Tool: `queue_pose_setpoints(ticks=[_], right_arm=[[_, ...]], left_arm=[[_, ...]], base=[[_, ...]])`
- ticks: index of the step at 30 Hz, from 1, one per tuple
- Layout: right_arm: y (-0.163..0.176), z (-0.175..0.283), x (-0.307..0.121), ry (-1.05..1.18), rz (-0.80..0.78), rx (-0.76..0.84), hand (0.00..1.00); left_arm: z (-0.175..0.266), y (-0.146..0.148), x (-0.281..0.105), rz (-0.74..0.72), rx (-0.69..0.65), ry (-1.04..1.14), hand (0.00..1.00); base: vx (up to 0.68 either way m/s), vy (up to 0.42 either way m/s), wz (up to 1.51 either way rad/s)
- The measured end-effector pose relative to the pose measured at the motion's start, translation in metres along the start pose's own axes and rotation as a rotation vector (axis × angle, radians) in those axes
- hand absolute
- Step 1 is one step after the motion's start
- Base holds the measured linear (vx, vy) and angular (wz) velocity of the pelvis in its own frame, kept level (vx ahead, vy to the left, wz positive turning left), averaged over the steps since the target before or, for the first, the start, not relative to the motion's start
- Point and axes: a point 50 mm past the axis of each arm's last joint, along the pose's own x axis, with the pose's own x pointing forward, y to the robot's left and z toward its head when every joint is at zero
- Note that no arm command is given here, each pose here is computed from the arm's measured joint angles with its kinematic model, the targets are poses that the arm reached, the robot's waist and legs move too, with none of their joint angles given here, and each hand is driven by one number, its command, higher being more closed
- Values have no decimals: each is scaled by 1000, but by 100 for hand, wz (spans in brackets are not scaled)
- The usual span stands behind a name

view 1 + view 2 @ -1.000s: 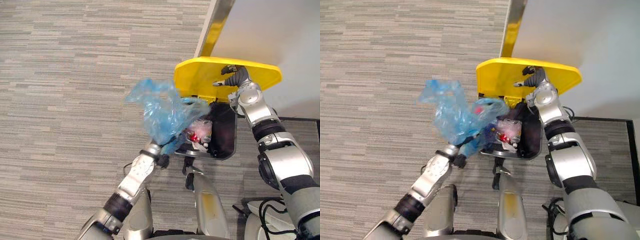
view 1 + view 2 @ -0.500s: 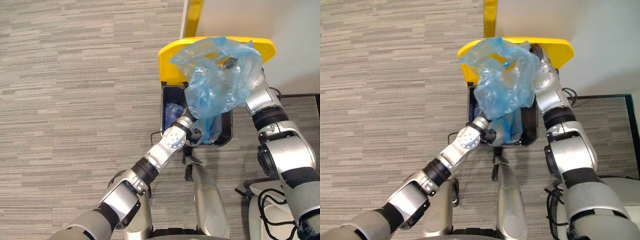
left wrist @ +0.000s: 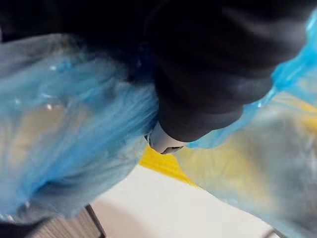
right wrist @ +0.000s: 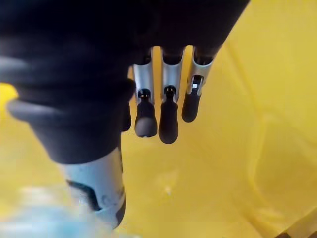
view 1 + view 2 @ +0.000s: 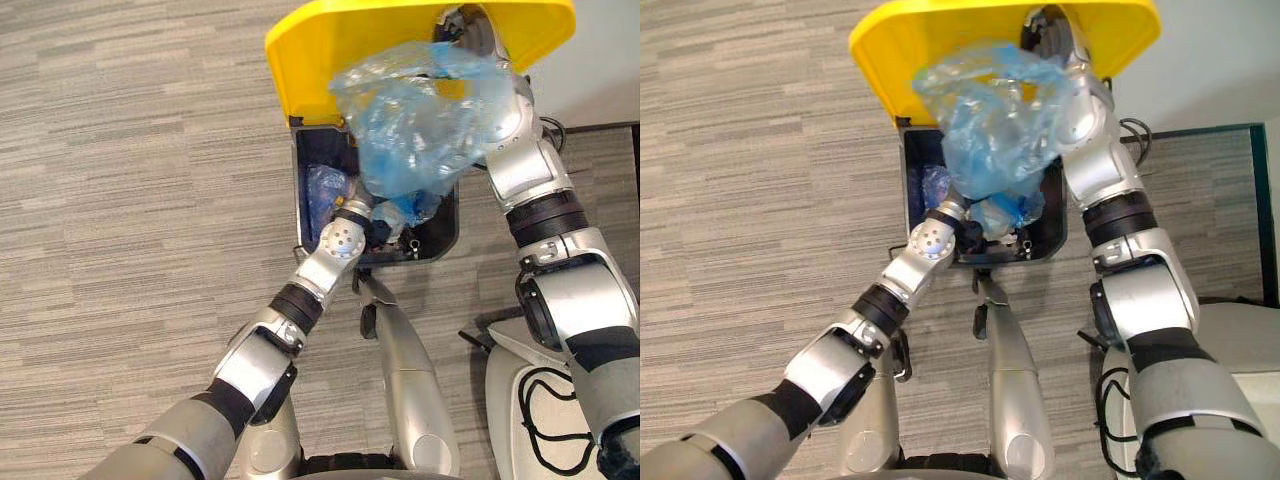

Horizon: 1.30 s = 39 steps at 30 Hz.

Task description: Gather rubbish on tea table into small bin, then transfer packed bag to large trash can.

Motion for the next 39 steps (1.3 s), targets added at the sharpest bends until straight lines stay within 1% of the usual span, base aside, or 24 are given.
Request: queue_pose_setpoints(ticks=[4, 6, 12, 13, 17, 18, 21, 25, 29, 33, 39], right_arm=[[13, 10, -2, -75, 44, -129, 0], [18, 14, -3, -103, 61, -165, 0], [20, 32, -5, -191, 54, -212, 0], [21, 35, -6, -209, 50, -220, 0], [27, 39, -8, -234, 64, -236, 0], [27, 46, -9, -266, 59, -235, 0], [26, 59, -11, -332, 48, -217, 0], [25, 63, -12, -352, 44, -210, 0], [23, 73, -15, -397, 34, -189, 0], [34, 67, -23, -390, 76, -185, 0], [52, 65, -37, -405, 169, -181, 0]], left_arm=[[-17, 13, -2, 45, 35, 77, 100], [-25, 16, -3, 50, 60, 113, 100], [-27, 17, -3, 47, 86, 125, 100], [-28, 18, -4, 49, 86, 129, 0], [-34, 20, -5, 51, 118, 155, 0], [-37, 22, -5, 58, 124, 174, 0], [-41, 20, -6, 13, 166, 197, 0], [-45, 18, -9, -26, 217, 211, 0], [-55, 17, -15, -49, 228, 247, 0], [-72, 15, -28, -51, 212, 296, 0], [-77, 9, -33, -84, 233, 309, 0]], base=[[23, -22, 2], [32, -27, 3], [31, -14, 0], [39, -14, 0], [46, -14, 0], [46, -3, -3], [12, 1, -1], [-2, -6, 3], [-1, -4, 1], [0, 0, 0], [-15, -20, -1]])
